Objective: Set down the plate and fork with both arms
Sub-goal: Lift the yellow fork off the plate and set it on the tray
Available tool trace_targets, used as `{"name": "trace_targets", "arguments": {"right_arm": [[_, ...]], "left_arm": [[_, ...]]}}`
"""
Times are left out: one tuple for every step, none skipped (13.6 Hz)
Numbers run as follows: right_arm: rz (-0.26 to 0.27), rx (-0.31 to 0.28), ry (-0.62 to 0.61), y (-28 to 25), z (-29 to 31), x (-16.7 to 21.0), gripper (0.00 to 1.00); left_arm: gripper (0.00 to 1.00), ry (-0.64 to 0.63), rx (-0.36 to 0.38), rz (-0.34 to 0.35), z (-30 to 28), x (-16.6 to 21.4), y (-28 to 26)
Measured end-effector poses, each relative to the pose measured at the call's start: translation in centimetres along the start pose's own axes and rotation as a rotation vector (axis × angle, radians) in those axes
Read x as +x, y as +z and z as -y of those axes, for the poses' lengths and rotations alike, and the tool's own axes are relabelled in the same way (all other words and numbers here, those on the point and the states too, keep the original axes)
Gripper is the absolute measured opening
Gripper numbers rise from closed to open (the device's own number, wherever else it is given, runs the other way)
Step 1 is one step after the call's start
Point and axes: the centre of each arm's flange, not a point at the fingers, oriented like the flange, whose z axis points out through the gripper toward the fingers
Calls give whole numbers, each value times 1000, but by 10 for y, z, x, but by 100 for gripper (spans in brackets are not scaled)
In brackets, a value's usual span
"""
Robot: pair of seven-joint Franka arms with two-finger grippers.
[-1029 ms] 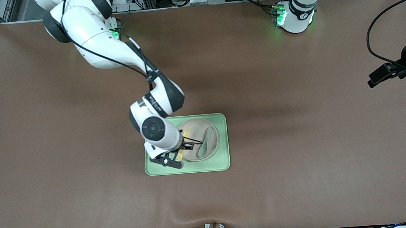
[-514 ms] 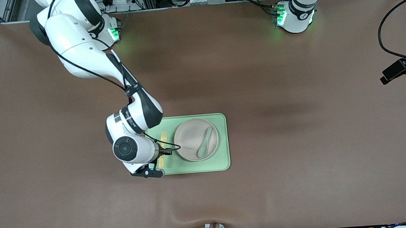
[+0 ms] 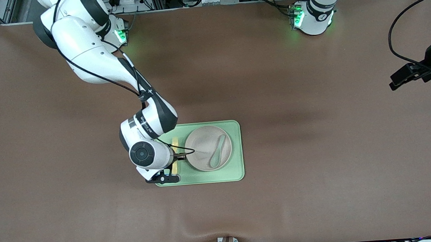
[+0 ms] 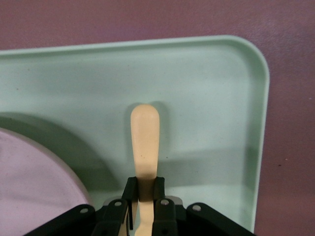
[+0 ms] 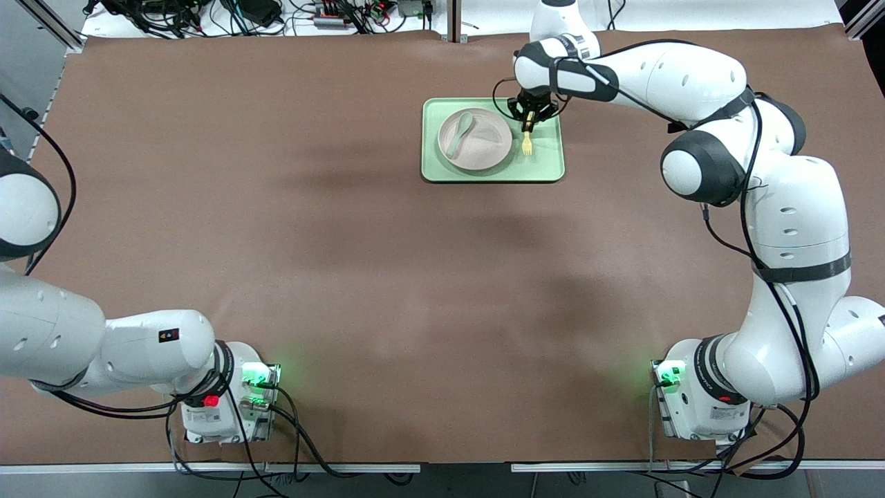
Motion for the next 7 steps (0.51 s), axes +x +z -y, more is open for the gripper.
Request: {"name": "trace_targets", "arguments": {"right_arm": [[0,-2,-3,4,0,-1,17],[1,-4,-5,5,0,-2,17],[1,-5,-8,5,0,-2,17],[0,-7,-10,5,0,-2,17],[-2,-8,-13,5,0,-2,17],[-3,-9,-15,5,0,-2,17],[-4,-10,-18,6,2,-3,17]], "left_arm": [[100,11,0,4,-6,-1,2],[100,20,0,7,-11,-2,3],[100,26,0,10,-14,-3,5],[100,34,0,13,-19,-4,6],[100,41,0,14,-22,-5,7],[100,45,0,15,-25,-6,7],[100,46,0,14,-25,-6,7]]}}
